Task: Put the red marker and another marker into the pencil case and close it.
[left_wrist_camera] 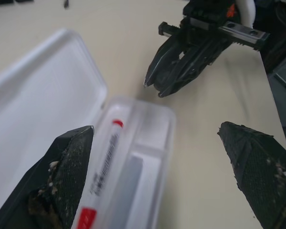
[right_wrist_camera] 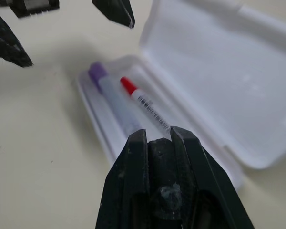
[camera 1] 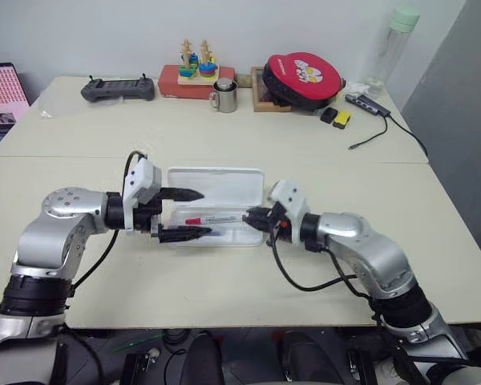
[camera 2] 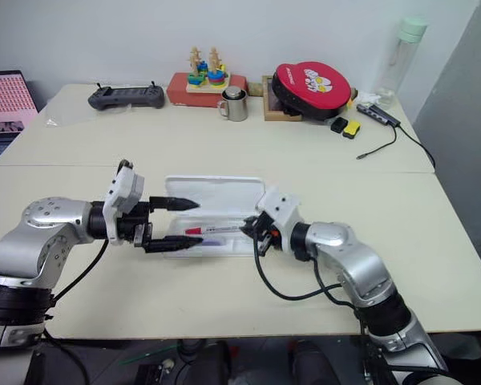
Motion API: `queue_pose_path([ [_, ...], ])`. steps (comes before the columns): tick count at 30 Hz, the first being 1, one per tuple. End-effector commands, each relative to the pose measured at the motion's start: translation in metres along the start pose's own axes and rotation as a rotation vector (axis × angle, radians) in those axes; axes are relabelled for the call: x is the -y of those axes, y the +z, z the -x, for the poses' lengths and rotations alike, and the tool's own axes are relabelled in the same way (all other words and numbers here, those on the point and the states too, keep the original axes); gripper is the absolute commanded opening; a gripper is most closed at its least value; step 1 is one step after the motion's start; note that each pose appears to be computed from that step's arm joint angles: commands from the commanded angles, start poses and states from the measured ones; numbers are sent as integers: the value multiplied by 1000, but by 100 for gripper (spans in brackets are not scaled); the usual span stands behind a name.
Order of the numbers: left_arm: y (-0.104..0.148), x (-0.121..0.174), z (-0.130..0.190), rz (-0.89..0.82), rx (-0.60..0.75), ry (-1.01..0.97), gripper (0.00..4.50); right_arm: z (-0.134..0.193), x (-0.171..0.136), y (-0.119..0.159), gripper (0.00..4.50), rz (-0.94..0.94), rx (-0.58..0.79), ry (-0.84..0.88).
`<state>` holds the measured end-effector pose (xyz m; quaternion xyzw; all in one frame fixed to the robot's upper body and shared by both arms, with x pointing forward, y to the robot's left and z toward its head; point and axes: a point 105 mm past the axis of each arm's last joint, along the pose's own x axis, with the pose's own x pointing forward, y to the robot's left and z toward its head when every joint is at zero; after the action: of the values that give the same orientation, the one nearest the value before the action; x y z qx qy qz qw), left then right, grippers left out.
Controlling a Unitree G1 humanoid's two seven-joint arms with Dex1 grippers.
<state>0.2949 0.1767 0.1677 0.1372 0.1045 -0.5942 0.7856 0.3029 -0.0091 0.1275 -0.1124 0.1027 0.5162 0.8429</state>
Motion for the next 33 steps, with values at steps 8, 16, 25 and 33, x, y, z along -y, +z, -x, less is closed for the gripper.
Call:
queue_pose_path([
  [8, 14, 3, -1, -43, 25, 1, 450, -11, 6, -4, 37, 12, 6, -10],
  [16, 15, 1, -1, -29, 41, 22, 450, -11, 7, -1, 197, 0, 27, -10],
  [25, 41, -16, 19, 50, 282, 201, 450, 7, 12, 51, 420, 12, 217, 49],
  [33, 59, -34, 56, 94, 495, 408, 450, 7, 79, 116, 355, 38, 293, -74],
])
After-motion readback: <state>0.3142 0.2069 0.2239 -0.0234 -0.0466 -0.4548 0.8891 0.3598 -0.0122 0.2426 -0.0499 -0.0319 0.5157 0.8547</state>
